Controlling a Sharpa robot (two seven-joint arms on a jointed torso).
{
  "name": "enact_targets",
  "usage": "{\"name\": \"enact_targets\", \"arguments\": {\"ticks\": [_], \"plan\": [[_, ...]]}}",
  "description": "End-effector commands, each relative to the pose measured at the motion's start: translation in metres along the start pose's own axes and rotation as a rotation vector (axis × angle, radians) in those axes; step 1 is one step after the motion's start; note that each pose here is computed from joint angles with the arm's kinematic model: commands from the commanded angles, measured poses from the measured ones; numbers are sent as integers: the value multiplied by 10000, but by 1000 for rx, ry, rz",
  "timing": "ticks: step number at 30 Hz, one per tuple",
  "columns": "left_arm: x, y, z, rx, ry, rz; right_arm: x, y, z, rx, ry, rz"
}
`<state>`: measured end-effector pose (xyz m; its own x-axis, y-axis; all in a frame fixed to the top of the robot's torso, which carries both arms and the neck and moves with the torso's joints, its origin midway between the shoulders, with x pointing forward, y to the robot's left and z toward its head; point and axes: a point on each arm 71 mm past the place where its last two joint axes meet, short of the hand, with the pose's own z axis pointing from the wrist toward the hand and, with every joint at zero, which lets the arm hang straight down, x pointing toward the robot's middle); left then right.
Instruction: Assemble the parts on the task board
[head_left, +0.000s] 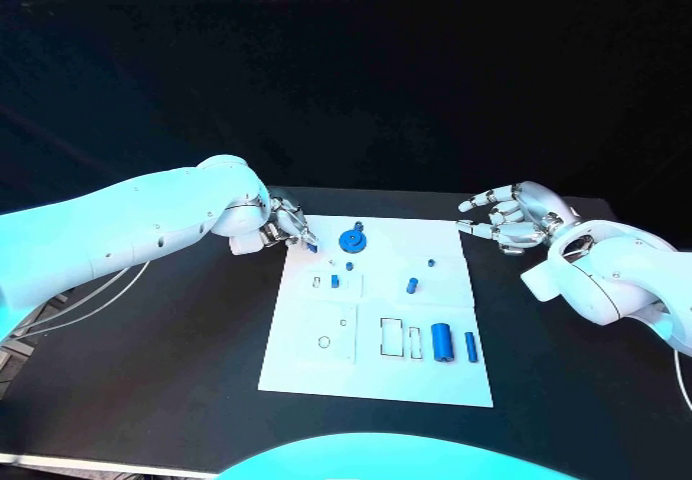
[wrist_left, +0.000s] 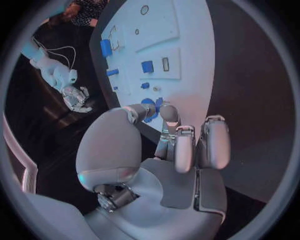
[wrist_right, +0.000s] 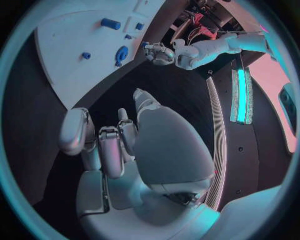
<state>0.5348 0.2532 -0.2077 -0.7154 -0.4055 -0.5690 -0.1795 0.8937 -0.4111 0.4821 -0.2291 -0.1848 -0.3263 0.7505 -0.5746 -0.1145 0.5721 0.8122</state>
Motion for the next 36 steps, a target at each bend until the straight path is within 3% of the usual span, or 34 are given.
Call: {"name": "enact_targets", "arguments": {"ticks": [1,9,21,36], "plan": [[33,-67,-61,47,-39,-34,5,9,-4,-13,5,-7],[252,-71,-139,59,-82,44,-4,-1,-10,-10,4,-8],[556,-39,-111,56,-77,162,-5,-10,-15,-8,3,-8],[631,-30,-81,40,-61,213,0,-16,-18,-7,5,-8]]}}
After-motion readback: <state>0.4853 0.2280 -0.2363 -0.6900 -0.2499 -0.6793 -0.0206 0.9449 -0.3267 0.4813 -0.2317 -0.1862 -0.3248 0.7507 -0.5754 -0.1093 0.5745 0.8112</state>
